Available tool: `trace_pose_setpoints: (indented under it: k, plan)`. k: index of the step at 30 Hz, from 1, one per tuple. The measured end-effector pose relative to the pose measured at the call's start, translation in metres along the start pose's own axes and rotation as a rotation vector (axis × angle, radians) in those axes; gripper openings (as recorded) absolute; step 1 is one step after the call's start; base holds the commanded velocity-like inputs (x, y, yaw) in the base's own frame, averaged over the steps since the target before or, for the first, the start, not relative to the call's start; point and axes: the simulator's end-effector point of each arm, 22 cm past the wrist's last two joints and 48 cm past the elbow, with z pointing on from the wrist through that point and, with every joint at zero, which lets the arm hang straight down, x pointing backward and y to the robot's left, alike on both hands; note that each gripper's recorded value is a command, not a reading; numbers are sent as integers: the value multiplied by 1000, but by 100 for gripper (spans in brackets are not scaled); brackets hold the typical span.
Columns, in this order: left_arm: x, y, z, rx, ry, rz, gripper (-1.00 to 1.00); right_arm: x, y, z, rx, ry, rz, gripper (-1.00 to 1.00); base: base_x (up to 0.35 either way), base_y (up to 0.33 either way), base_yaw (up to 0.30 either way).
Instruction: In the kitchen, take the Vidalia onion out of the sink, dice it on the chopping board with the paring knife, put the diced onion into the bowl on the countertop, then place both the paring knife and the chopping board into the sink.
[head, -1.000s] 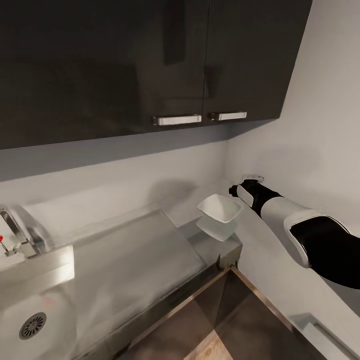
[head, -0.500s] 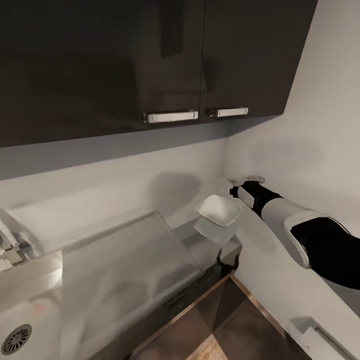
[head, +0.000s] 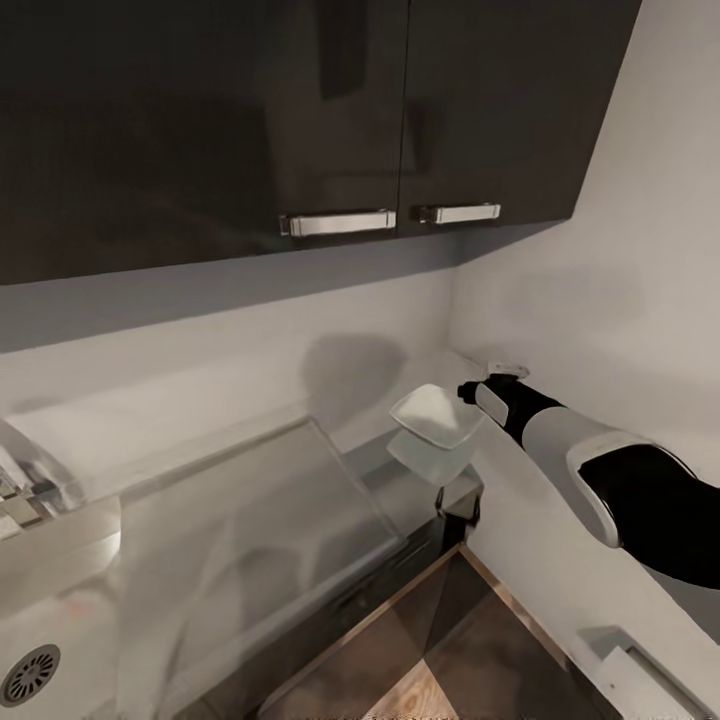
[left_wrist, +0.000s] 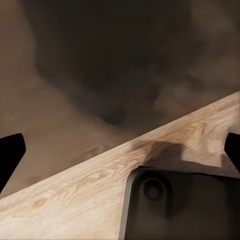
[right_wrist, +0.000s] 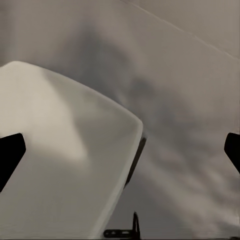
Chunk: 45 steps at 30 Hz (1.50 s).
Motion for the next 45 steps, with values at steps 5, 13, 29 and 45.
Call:
trace_pose_setpoints:
  k: [5,13,29,45]
  plan:
    - [2,0,-1,-1,8,1,100,15,2,6,-10,20,4,100,0,0,0]
    - [5,1,-4,-2,22,4,100,26,3,14,-12,21,7,100,0,0,0]
    - [15,4,-11,-4,59,13,100,50,-3,30,-2,57,9,100,0,0,0]
    - [21,3,-17,-4,86,15,100,72,6,43,-42,80,51,100,0,0,0]
